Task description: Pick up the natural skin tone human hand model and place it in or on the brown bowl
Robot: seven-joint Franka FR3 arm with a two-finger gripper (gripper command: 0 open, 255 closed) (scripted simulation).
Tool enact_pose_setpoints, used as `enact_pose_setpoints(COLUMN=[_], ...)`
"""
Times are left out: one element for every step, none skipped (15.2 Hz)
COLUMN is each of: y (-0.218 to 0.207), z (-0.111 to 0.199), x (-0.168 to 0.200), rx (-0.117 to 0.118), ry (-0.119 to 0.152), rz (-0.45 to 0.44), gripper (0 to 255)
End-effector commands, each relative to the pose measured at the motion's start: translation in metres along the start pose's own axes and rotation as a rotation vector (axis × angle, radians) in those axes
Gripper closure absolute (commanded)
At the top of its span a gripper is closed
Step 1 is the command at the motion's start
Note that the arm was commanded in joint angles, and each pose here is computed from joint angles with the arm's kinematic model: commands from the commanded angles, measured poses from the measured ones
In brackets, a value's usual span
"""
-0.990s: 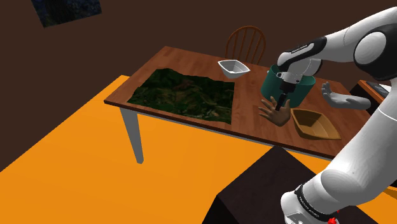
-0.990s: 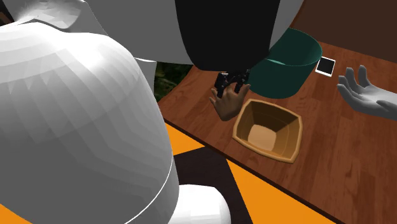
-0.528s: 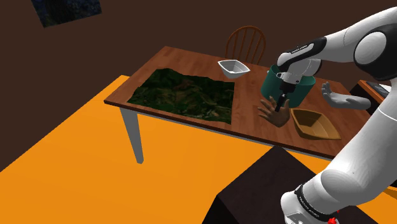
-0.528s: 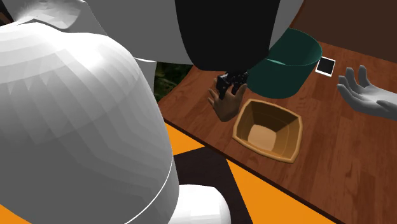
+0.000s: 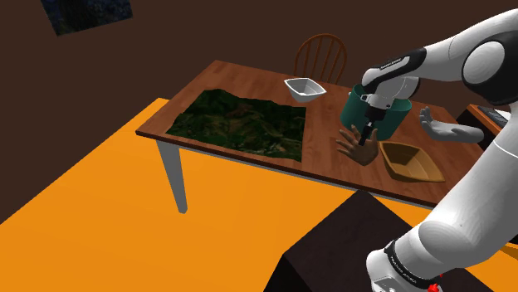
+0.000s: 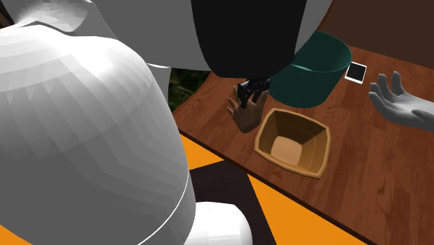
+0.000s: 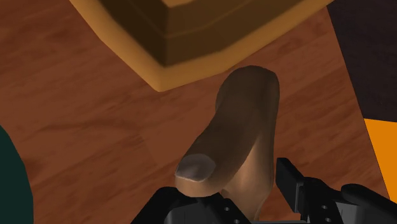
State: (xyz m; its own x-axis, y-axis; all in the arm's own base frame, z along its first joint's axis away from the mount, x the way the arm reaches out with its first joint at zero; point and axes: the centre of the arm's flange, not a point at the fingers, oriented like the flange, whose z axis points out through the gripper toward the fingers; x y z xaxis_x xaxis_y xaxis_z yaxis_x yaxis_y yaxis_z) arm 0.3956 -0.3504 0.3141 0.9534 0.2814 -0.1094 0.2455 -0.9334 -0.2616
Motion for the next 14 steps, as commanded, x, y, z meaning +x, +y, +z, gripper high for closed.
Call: enact_pose_setpoints(y=[0.000, -0.001, -0.003, -0.004, -0.005, -0.007, -0.008, -0.009, -0.011, -0.012, -0.014, -0.015, -0.016, -0.018], z=[0.001, -0.004, -0.009, -0.014, -0.019, -0.024, -0.029, -0.034, -0.039, -0.044, -0.049, -0.054, -0.060, -0.065], x=[0.000, -0.001, -0.001, -0.002, -0.003, -0.003, -0.004, -0.004, -0.005, -0.005, -0.006, -0.007, -0.007, -0.008], rx=[0.001, 0.001, 0.001, 0.001, 0.001, 0.001, 0.001, 0.001, 0.001, 0.001, 0.001, 0.001, 0.001, 0.001], ry=[-0.002, -0.002, -0.002, -0.002, -0.002, -0.002, -0.002, -0.002, -0.002, -0.002, -0.002, -0.002, -0.002, -0.002], rz=[0.000, 0.000, 0.000, 0.000, 0.000, 0.000, 0.000, 0.000, 0.000, 0.000, 0.000, 0.000, 0.000, 0.000], gripper=[255, 255, 255, 255, 255, 255, 255, 255, 255, 255, 255, 255, 255, 255])
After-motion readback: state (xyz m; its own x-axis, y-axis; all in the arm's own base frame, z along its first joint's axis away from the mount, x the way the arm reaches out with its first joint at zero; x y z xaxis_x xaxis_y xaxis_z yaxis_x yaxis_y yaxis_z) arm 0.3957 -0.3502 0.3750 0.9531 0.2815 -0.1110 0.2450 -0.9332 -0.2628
